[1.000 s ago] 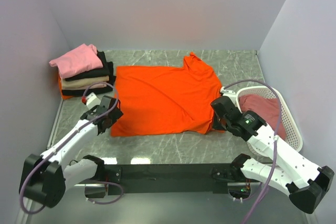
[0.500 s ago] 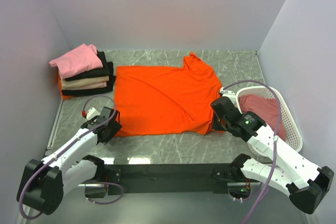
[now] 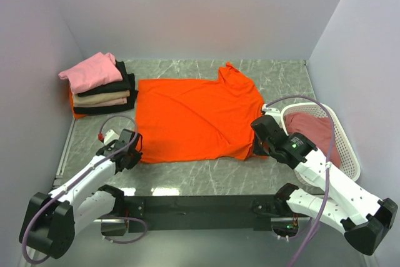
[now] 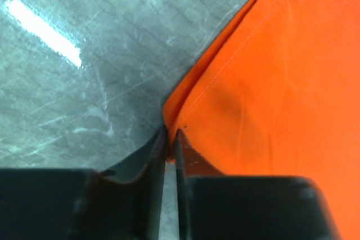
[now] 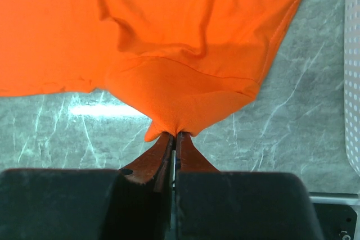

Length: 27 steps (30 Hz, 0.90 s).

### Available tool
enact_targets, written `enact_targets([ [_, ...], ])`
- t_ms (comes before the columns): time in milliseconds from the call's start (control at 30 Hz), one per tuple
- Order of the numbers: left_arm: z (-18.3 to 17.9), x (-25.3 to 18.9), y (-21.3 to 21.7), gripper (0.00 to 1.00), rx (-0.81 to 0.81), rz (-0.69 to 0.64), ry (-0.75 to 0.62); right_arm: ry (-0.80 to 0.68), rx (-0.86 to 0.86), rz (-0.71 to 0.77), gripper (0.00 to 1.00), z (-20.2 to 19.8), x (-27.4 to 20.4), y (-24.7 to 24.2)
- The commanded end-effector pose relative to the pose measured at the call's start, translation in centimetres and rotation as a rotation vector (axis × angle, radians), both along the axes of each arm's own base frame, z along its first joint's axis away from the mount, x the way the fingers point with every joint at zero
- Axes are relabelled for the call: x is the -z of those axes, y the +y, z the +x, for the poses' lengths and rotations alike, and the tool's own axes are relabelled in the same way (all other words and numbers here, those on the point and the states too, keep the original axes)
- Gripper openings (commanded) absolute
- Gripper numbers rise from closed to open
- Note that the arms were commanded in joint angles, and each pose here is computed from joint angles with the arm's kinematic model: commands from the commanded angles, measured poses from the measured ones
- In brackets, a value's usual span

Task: Fold and stack the t-shirts
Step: Fold the tshirt

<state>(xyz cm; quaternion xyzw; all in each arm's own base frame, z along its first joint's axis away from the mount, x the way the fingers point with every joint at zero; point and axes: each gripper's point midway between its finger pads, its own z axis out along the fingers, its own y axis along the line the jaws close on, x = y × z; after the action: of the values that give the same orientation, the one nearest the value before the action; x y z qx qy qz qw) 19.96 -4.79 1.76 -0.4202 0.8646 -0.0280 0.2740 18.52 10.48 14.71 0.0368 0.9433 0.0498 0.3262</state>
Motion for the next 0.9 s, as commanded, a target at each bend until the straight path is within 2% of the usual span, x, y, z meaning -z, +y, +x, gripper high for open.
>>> enact_targets([
  [0,-0.5,-0.4,-0.2,0.09,0.009,-0.019,-0.001,-0.038,0.043,-0.007,0.00,0.5,-0.6,-0.7],
  [100,-0.2,-1.5,-0.3,0.01,0.024,-0.021,-0.024,-0.037,0.055,-0.014,0.00,0.3,-0.7,-1.1],
  [333,0.3,-3.8,-1.7,0.01,0.070,-0.090,-0.079,-0.025,0.072,-0.024,0.00,-0.1,-1.0,-1.6],
  [867,1.1,-10.2,-1.1,0.00,0.053,-0.098,-0.215,-0.003,0.066,0.002,0.00,-0.5,-1.0,-1.1],
])
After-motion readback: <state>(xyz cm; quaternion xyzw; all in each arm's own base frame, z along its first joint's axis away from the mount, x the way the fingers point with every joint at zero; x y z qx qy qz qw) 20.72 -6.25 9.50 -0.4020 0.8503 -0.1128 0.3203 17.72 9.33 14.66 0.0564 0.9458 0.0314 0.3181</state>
